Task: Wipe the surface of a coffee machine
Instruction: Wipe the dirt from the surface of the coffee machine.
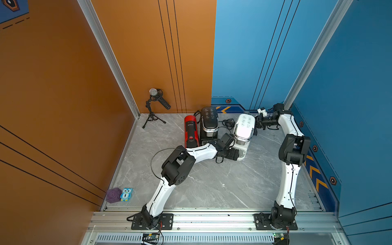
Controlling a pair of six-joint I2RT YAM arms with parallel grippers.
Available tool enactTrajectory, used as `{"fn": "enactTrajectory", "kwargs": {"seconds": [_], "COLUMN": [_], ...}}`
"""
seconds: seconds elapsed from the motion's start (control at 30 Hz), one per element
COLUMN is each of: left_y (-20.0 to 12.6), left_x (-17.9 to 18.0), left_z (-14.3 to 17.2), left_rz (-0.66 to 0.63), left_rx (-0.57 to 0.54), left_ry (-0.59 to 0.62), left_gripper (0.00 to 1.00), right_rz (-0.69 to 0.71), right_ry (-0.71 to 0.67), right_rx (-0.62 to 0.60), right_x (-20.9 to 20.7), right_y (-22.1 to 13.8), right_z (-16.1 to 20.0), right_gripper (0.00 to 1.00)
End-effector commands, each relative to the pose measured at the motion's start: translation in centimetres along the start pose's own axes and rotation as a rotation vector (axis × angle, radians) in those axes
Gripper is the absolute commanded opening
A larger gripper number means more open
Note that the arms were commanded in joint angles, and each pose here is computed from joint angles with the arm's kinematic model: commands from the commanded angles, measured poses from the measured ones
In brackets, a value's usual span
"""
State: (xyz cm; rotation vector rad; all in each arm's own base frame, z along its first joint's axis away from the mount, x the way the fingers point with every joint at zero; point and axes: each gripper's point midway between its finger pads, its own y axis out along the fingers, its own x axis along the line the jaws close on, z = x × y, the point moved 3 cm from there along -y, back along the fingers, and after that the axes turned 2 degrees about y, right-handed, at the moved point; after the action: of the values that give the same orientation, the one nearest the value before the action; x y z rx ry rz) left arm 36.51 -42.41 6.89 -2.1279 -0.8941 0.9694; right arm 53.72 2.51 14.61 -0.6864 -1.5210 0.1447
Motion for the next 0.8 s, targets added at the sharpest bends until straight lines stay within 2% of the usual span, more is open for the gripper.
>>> {"fn": "enactTrajectory", "kwargs": {"seconds": [0.0,0.3,0.57,0.77], "left_y": [-0.1,1.0,2.2,3.0], "left_x": [-0.2,-0.5,-1.2,-2.0], "left_z": [1.0,0.9,0.2,-0.4], "left_rz": [0.007,0.028,0.058,0.084], "left_rx": [0.04,0.051,0.048,0.039], "left_ry": [0.013,-0.007,-0.024,-0.03], "left_gripper": [0.87,0.87,0.88,0.87], "right_rz": [0.006,0.035,0.083,0.198], "right_ry": [0.015,-0.065,-0.166,-0.155], "right_rx": [0.056,-0.088,-0.233,-0.319], "right_x": [-0.2,4.6,9.5,8.1], "right_y": [1.3,-4.8,-9.8,-10.1], "right_z": [1.5,0.3,2.2,4.7], "right_gripper": [0.14,0.15,0.16,0.16]}}
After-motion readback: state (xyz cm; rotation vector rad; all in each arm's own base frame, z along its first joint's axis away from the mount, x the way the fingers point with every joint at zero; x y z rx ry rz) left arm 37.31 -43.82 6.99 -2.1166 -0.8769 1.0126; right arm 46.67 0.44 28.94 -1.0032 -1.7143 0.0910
